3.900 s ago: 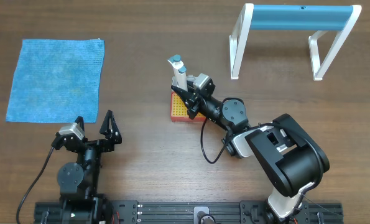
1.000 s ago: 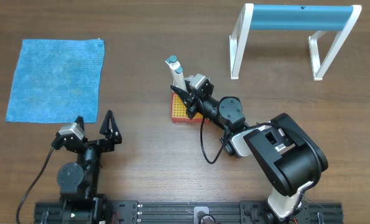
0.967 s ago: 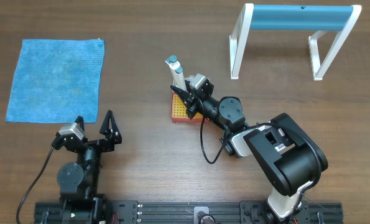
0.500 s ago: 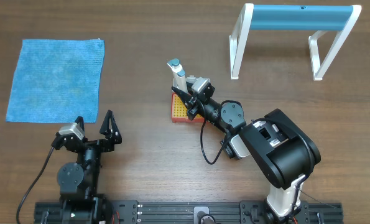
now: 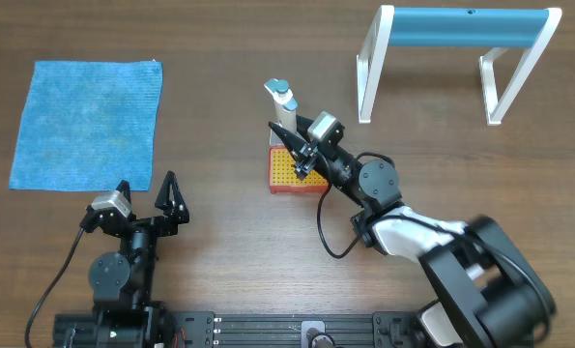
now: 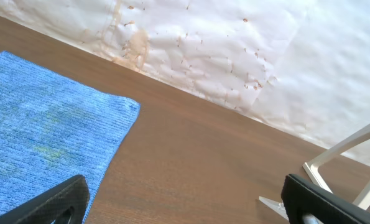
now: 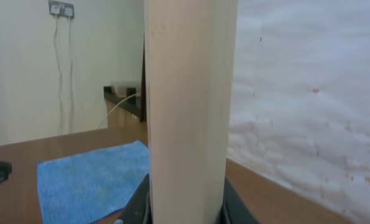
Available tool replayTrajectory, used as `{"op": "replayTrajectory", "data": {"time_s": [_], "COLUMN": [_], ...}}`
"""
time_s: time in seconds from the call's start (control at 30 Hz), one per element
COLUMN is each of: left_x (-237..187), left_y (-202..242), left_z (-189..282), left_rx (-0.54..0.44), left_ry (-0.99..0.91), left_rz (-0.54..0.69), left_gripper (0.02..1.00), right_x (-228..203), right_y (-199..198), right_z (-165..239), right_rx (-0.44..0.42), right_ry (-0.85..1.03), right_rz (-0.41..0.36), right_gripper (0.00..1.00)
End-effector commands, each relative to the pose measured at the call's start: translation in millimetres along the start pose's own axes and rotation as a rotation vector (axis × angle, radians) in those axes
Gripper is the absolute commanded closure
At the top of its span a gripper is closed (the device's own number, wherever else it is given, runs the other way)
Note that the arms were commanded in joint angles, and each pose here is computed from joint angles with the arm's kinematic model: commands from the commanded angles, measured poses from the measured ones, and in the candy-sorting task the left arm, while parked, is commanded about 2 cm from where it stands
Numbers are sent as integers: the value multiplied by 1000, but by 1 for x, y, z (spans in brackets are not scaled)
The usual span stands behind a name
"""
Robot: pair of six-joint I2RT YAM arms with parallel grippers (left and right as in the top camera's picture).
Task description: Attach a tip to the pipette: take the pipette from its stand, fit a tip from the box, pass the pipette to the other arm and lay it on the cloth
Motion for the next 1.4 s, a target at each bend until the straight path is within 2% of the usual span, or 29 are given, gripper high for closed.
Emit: {"op": "replayTrajectory", "data": {"time_s": [0.03,0.07,0.17,0.23,0.3,0.33,0.43,0.63,0.7,0.73,0.77,0.8,0.83,0.87,0.97,1.0,1.1,1.13,1.2,1.3,1.33,1.4], "left_x": [-1,-1,-1,-1,-1,-1,-1,-1,0,-1,-4,-9,-16,-21,-15,-10,18,25,35,44,55,71], "left_y": [0,0,0,0,0,0,0,0,0,-6,-15,-28,-54,-63,-68,-73,-109,-117,-128,-136,-144,-156], "left_z": [0,0,0,0,0,0,0,0,0,0,1,3,12,17,18,20,44,51,58,55,50,42], "left_rx": [-2,-2,-2,-2,-2,-2,-2,-2,-6,-43,-103,-185,-323,-365,-373,-414,-693,-750,-793,-804,-829,-887], "left_ry": [3,3,3,3,3,3,3,3,-2,7,41,108,263,349,376,372,427,444,479,516,523,518], "left_rz": [-13,-13,-13,-13,-13,-13,-13,-13,-9,67,208,409,711,826,992,988,964,950,900,840,773,680], "left_gripper": [20,23,20,23,23,20,20,23,20,20,20,20,20,23,20,20,18,20,18,18,20,20], "right_x": [46,52,76,75,67,63,61,61,60,60,60,60,60,60,60,58,55,57,60,64,66,68], "right_y": [24,26,26,28,29,30,31,31,31,31,31,31,31,31,31,31,35,40,49,60,66,69], "right_z": [-9,-10,-5,0,7,9,10,10,10,10,10,10,10,10,10,11,13,14,15,18,20,21], "right_rx": [161,180,160,155,135,132,105,85,66,59,57,57,51,45,34,32,40,75,131,207,253,266], "right_ry": [102,176,371,433,491,510,530,533,544,545,546,546,547,548,551,558,580,584,599,618,628,636], "right_rz": [-41,-79,-178,-217,-300,-318,-443,-516,-585,-609,-619,-619,-638,-660,-702,-706,-717,-726,-785,-846,-864,-896], "right_gripper": [917,921,921,921,921,921,921,921,921,921,923,921,919,921,919,917,921,921,919,917,921,921]}}
Point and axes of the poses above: each gripper's point midway between its finger pads, its own z axis back along the fingers, its own y axis along the line the jaws close on, x = y × z, the point moved 3 cm from there along z, back along the fingers, and after that the axes turned 1 degree about -z, right-handed, at the moved point
